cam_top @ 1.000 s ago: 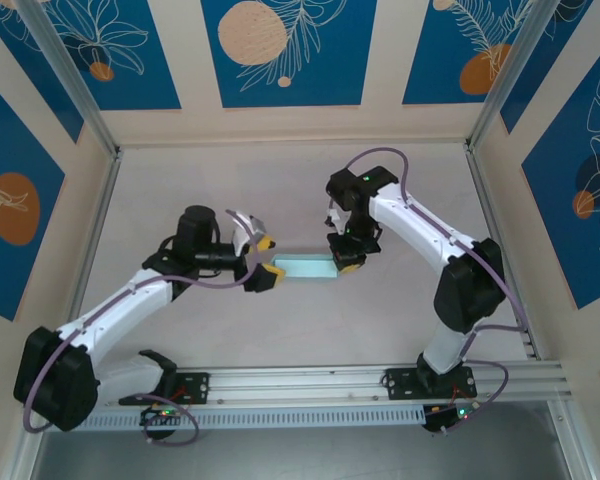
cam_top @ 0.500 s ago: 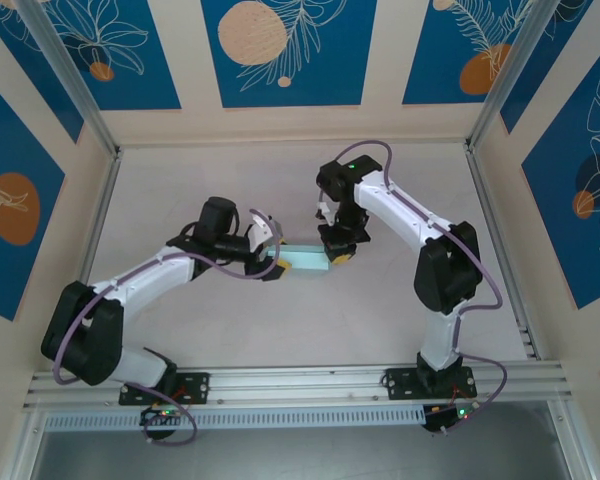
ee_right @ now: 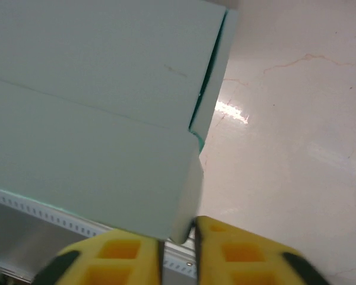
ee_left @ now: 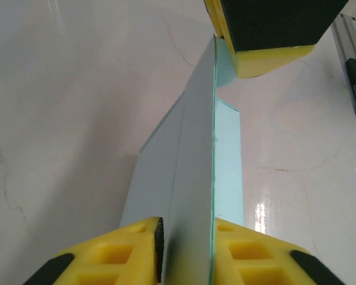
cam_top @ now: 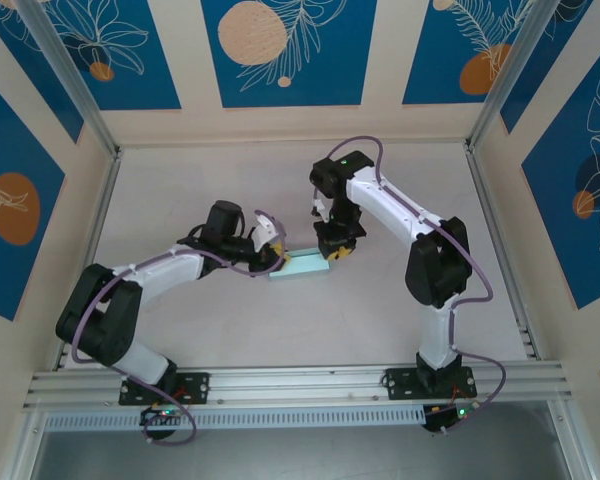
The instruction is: Fold the paper box
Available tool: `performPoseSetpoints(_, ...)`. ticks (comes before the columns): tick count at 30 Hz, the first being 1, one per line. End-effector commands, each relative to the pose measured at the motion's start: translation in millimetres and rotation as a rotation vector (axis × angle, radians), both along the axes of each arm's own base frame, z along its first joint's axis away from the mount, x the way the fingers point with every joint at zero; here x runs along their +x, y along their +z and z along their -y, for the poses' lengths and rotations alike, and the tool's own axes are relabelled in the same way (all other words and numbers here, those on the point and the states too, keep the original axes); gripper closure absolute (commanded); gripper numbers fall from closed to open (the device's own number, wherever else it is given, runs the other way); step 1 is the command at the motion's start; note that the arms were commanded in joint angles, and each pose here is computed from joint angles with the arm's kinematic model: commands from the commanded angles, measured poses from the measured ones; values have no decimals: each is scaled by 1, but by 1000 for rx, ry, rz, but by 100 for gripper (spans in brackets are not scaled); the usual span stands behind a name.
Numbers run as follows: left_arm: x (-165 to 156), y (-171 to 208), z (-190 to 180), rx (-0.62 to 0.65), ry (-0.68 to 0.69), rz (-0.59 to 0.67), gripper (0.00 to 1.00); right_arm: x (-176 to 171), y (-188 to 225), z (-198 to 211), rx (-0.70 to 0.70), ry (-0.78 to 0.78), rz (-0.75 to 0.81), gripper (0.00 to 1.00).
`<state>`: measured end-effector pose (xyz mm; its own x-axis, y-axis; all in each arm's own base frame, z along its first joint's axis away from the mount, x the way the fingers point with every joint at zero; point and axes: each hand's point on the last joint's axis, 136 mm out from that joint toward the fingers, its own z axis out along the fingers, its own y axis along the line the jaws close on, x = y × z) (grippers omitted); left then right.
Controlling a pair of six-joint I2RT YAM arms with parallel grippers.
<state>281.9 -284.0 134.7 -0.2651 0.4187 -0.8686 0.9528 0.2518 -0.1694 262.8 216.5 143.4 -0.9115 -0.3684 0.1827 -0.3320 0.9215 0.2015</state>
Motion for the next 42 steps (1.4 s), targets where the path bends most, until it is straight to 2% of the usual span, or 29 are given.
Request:
performPoseSetpoints(1, 6, -4, -3, -6, 15, -4, 83, -1, 11, -7, 24, 14, 9, 68)
performPoseSetpoints(7, 7, -11, -4, 10, 15, -17, 87, 6, 28, -12, 85, 3, 79, 54)
performPoseSetpoints(12, 6, -9, -3, 15, 6, -15, 88, 16, 49, -10, 176, -50, 185, 52)
performPoseSetpoints(17, 6, -4, -5, 17, 7, 5, 88, 25, 59, -14, 398, -166, 274, 50)
performPoseSetpoints(20, 6, -6, -6, 39, 12, 8, 87, 27, 64, -23, 544, -194, 289, 42)
performPoseSetpoints(22, 5, -6, -6, 52, 14, 11, 87, 26, 62, -27, 587, -180, 307, 38)
performPoseSetpoints(29, 7, -2, -5, 63, 22, 34, 87, 37, 42, -25, 562, -168, 364, 34)
performPoseSetpoints(36, 5, -4, -2, 72, 15, 38, 87, 42, 20, -29, 462, -152, 379, 31)
performPoseSetpoints(42, 6, -7, -1, 84, 20, 41, 87, 38, 2, -28, 361, -183, 341, 34)
